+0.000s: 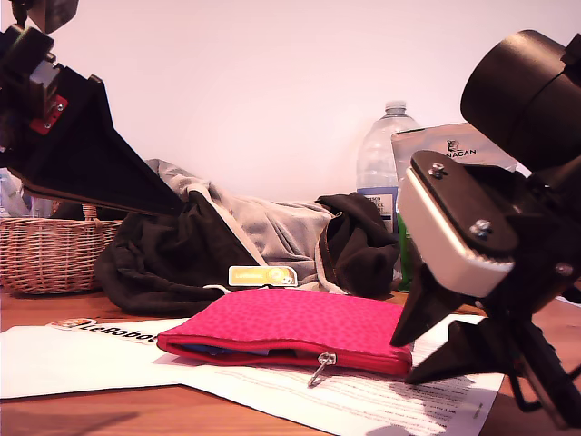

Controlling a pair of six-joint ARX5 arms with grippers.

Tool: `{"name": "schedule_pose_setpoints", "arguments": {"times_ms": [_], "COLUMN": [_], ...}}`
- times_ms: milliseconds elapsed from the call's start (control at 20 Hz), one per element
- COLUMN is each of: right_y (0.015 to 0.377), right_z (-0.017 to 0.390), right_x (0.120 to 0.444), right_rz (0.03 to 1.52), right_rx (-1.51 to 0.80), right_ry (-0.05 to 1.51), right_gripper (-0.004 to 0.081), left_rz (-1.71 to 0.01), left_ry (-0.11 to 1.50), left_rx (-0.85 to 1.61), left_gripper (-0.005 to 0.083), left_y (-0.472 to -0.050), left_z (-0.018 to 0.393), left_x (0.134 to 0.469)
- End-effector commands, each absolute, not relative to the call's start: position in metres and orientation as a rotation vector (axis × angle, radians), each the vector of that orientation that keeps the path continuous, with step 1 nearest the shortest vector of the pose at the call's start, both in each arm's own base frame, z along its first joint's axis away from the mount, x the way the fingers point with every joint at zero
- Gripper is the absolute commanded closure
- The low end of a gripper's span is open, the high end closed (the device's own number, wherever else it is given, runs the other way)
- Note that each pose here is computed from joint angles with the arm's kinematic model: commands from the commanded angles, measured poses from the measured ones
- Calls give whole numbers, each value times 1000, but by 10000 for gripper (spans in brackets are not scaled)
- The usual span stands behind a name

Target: Close the zipper in the zip bag in front of you

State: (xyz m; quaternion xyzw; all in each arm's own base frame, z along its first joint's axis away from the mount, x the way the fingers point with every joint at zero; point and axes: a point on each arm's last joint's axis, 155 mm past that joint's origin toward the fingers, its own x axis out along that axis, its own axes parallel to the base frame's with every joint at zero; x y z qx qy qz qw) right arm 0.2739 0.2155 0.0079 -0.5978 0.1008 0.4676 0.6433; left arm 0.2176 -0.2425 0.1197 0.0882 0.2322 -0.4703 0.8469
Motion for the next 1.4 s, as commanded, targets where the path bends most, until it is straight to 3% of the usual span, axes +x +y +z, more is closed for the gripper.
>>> {"name": "schedule_pose_setpoints", "arguments": {"times_ms": [0, 200, 450, 600, 950, 1350], "right_y": [219, 220, 220, 220, 220, 233], "right_z": [7, 1, -1, 0, 32, 90], "right_x": [277, 279, 279, 279, 307, 303], "right_rz": [1064, 1066, 1070, 1071, 901, 815], "right_rx": [-1368, -1365, -1374, -1384, -1406, -1392], "right_ry": [221, 223, 223, 218, 135, -14], "right_gripper": [507, 519, 654, 786, 783, 783], "left_rz": [-997, -996, -996, -996, -996, -999], "left_ry": [487, 488, 488, 489, 488, 428], "left_rx": [190, 190, 190, 190, 190, 180], "left_gripper": [797, 797, 797, 797, 797, 797], "left_y": [-243, -243, -243, -243, -243, -247], "left_z": [117, 117, 117, 117, 117, 129], "left_x": [216, 216, 216, 216, 216, 222]}}
